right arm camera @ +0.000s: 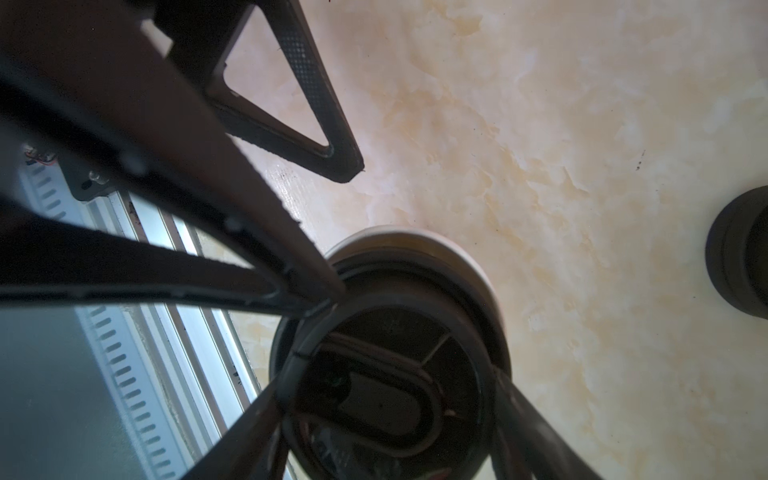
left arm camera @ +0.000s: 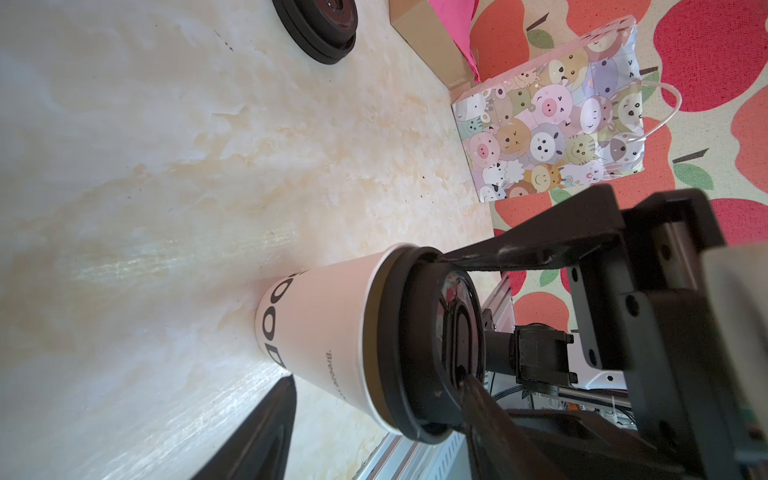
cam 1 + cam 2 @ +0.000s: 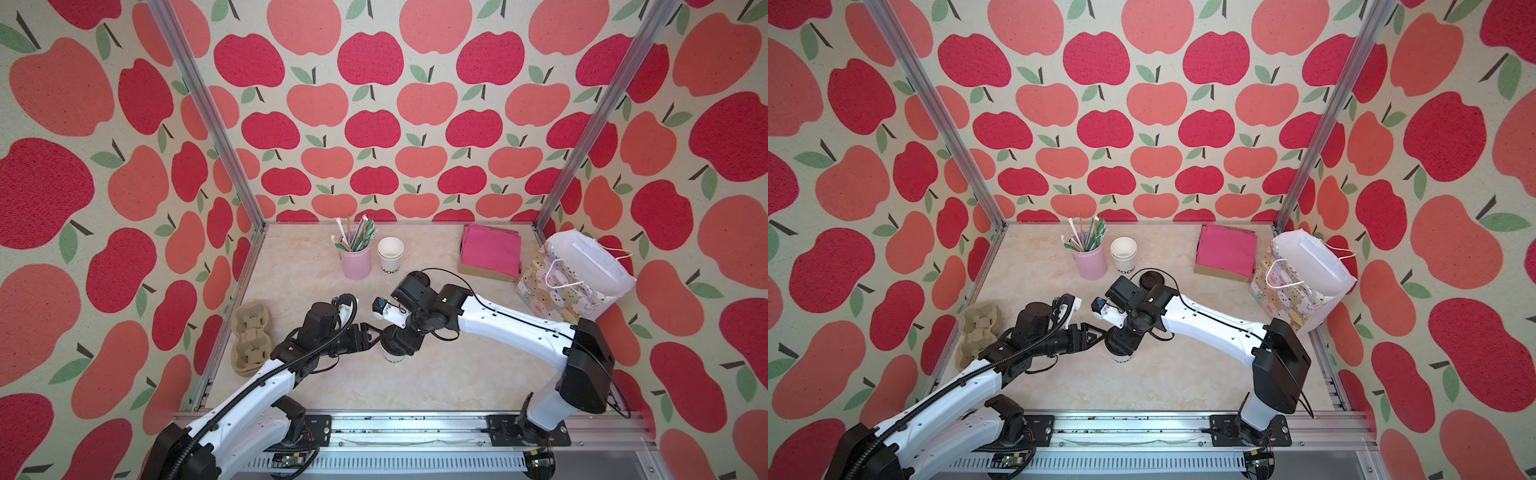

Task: Pack the takeout coffee
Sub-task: 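Press the lid onto the cup rim while the left gripper holds the cup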

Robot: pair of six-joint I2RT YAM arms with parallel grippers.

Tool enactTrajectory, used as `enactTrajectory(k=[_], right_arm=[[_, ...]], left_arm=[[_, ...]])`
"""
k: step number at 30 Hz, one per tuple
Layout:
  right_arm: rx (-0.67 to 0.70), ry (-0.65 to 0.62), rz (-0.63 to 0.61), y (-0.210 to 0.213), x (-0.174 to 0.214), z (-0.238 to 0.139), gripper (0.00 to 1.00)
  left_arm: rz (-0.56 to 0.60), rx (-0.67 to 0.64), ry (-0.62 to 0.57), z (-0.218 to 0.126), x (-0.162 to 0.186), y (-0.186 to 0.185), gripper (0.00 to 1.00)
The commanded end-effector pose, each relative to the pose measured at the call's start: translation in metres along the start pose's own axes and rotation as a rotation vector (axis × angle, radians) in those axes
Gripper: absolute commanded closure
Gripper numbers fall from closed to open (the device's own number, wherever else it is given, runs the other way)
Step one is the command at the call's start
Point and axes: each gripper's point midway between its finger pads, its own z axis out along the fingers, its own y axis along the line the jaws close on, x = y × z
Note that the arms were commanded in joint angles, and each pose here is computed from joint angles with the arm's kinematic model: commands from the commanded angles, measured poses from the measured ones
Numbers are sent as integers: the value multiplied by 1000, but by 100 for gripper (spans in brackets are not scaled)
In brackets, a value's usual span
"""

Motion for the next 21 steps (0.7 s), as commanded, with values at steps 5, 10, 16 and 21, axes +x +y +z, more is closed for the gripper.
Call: enactTrajectory(k=[5,10,16,21], right_arm=[[-2,45,-12,5,8,11,33],[-1,51,-20,9,7,13,33],[8,75,-38,13,9,19,33],[42,78,-48,10,9,19,33]], left_arm=[[35,7,-13,2,-5,-4,34],[35,4,-17,2,-4,-3,34],[33,-1,-12,2,-2,0,36],[31,-11,-12,2,-1,2,36]])
